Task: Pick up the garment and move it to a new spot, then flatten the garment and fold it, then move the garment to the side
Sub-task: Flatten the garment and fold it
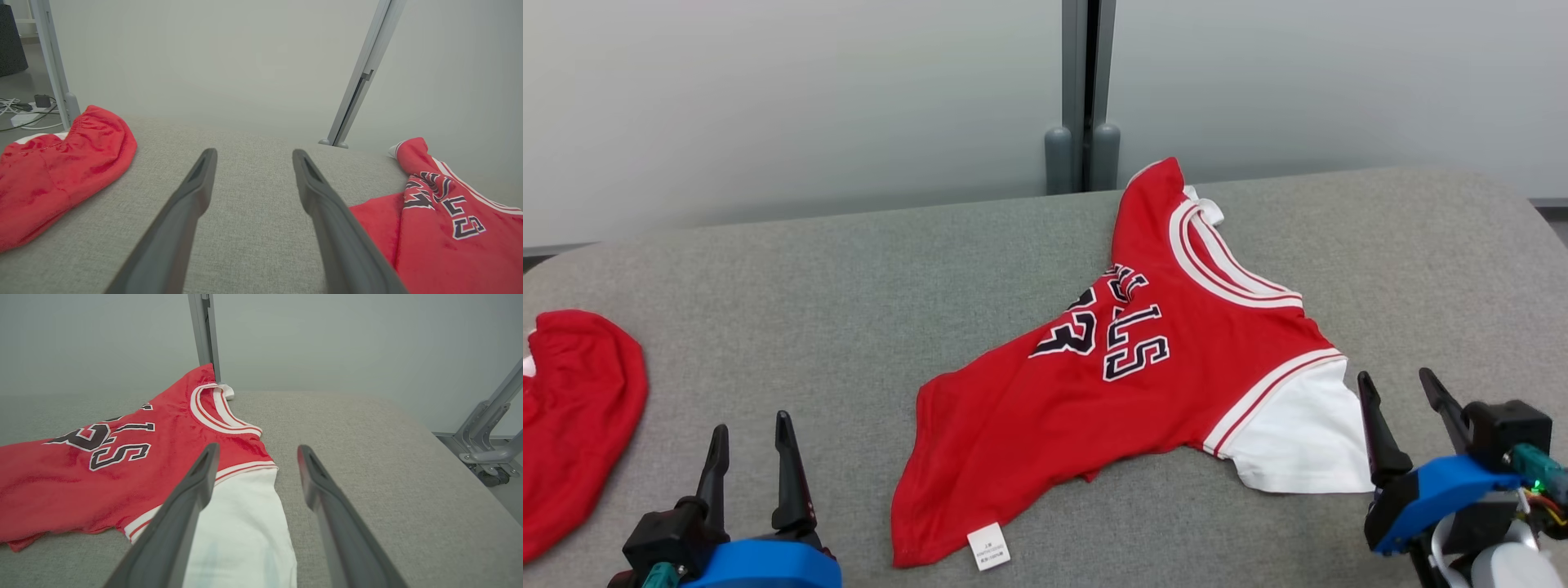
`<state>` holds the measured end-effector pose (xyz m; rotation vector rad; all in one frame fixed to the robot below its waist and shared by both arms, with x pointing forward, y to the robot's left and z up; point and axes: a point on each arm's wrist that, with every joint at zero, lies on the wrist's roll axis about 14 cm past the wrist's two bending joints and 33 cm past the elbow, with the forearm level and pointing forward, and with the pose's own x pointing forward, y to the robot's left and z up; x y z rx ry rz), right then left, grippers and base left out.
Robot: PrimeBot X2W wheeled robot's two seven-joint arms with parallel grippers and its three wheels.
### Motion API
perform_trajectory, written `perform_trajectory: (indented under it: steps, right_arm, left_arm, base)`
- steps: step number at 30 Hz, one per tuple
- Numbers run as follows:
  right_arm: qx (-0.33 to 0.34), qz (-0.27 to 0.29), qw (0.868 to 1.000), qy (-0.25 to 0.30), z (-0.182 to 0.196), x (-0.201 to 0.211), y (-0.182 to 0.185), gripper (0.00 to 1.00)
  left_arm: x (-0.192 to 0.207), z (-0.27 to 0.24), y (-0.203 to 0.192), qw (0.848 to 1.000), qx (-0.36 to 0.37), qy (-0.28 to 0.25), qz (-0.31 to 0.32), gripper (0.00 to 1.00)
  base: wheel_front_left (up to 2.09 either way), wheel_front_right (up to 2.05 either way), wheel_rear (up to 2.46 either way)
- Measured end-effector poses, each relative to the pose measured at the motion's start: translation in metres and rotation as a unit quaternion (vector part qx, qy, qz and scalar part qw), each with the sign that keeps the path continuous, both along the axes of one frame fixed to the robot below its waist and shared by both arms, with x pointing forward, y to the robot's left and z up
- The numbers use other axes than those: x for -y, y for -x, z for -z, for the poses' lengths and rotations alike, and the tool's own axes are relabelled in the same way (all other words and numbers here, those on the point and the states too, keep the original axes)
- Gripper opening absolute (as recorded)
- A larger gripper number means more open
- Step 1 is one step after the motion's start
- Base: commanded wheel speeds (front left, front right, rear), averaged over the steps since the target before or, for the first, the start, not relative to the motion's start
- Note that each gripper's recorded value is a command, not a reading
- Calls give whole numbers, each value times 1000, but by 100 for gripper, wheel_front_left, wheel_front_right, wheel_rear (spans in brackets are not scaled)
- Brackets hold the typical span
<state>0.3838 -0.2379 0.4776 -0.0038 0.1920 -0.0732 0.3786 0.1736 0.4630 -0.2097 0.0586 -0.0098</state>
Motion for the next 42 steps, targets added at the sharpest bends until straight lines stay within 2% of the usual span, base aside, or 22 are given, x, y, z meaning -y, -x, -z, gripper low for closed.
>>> perform_trajectory:
  steps: [5,10,27,33,36,39,42]
  right_arm:
    - [68,-26,997,-3,-22,-22,9,100]
    - [106,-42,993,-5,-36,-34,17,100]
    - [77,-50,995,-21,-28,-42,14,100]
    - [64,-47,997,-22,-26,-40,11,100]
    - [30,-41,998,-24,-16,-35,11,100]
    - [-8,-33,999,-22,-3,-27,12,100]
    - [-42,-20,999,-22,12,-18,17,100]
  left_arm:
    - [-2,-5,9,1000,8,-6,-2,100]
    - [-2,-4,17,1000,6,-12,0,100]
    - [1,5,23,1000,-7,-25,13,100]
    - [10,3,18,999,-5,-38,35,100]
    - [31,15,20,995,-43,-44,81,100]
    - [55,45,36,983,-124,-39,131,100]
    - [65,67,50,971,-182,-24,150,100]
  base:
    - [0,0,0]
    - [0,0,0]
    - [0,0,0]
    - [0,0,0]
    - [0,0,0]
    - [0,0,0]
    - [0,0,0]
